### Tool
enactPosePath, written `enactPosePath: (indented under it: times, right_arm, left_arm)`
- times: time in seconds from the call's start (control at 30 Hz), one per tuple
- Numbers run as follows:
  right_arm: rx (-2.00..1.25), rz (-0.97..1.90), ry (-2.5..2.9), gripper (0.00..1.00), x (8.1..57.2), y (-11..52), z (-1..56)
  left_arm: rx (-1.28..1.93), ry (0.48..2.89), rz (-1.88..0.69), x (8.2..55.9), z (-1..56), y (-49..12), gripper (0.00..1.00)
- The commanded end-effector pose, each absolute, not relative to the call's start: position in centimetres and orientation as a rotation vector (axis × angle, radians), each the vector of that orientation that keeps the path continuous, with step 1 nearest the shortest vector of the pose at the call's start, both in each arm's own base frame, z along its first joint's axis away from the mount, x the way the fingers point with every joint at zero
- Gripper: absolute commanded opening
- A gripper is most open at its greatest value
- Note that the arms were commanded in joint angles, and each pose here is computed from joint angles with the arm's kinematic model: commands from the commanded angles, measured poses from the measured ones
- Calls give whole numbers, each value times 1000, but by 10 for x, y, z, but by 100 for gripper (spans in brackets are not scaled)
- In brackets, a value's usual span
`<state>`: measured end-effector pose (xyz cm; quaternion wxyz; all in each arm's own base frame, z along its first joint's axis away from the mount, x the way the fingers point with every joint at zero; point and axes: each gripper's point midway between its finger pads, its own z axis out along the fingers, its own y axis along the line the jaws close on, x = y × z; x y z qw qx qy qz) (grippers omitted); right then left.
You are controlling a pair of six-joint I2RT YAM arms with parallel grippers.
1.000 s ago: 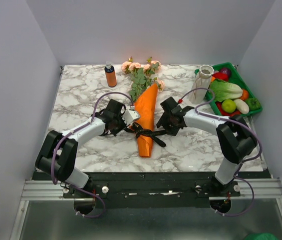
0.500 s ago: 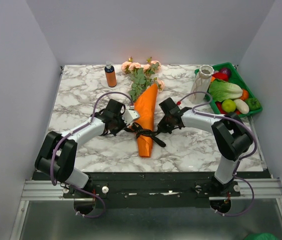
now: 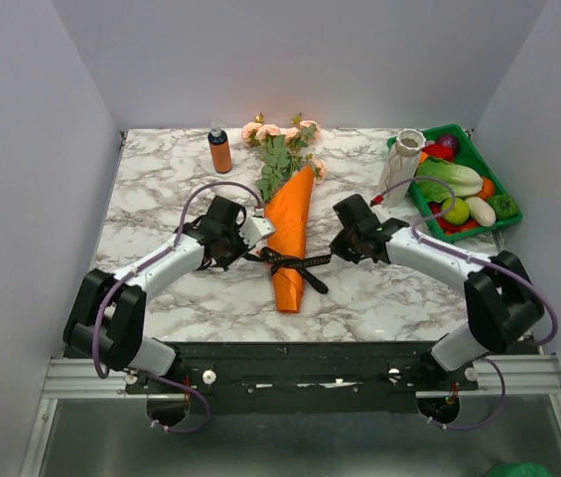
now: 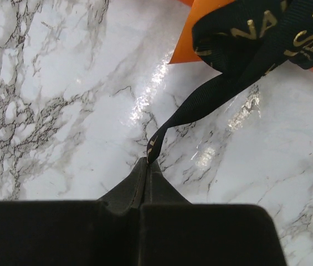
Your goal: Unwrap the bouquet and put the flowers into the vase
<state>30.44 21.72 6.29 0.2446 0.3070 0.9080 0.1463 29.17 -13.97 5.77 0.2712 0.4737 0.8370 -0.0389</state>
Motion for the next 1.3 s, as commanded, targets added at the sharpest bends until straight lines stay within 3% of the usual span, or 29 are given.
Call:
enactPosePath:
  times: [0.0, 0.43, 0.57, 0.6, 0.63, 0.67, 0.7, 0.73, 0.83, 1.03, 1.27]
  right_arm:
    - [913, 209, 2356, 1, 307, 159, 76]
    - [1015, -59, 2093, 1, 298, 39, 136]
    - [1017, -115, 2061, 1, 289, 23, 143]
    - [1012, -119, 2060, 1, 288, 22, 145]
    - [993, -129, 2066, 14, 287, 20, 145]
    - [980, -133, 2070, 26, 286, 20, 146]
    - [969, -128, 2061, 41, 285, 19, 150]
    - [947, -144, 2055, 68, 285, 16, 154]
    - [899, -134, 2004, 87, 281, 10, 176]
    - [759, -7, 1909, 100, 278, 15, 219]
    - [640, -47, 1896, 100, 275, 26, 244]
  left_arm:
    - [1182, 2265, -93, 299, 85, -121, 0]
    - [572, 2400, 251, 320, 133, 74, 0]
    - [445, 2408, 326, 322, 142, 103, 0]
    - [431, 2405, 325, 323, 144, 105, 9]
    - [437, 2397, 314, 322, 146, 102, 29]
    - [445, 2392, 300, 322, 148, 99, 57]
    - [456, 2378, 259, 323, 151, 92, 98]
    - [465, 2386, 218, 319, 154, 85, 99]
    - [532, 2338, 73, 316, 178, 52, 99]
    - [775, 2188, -120, 313, 212, -45, 99]
    - [971, 2161, -485, 333, 190, -150, 99]
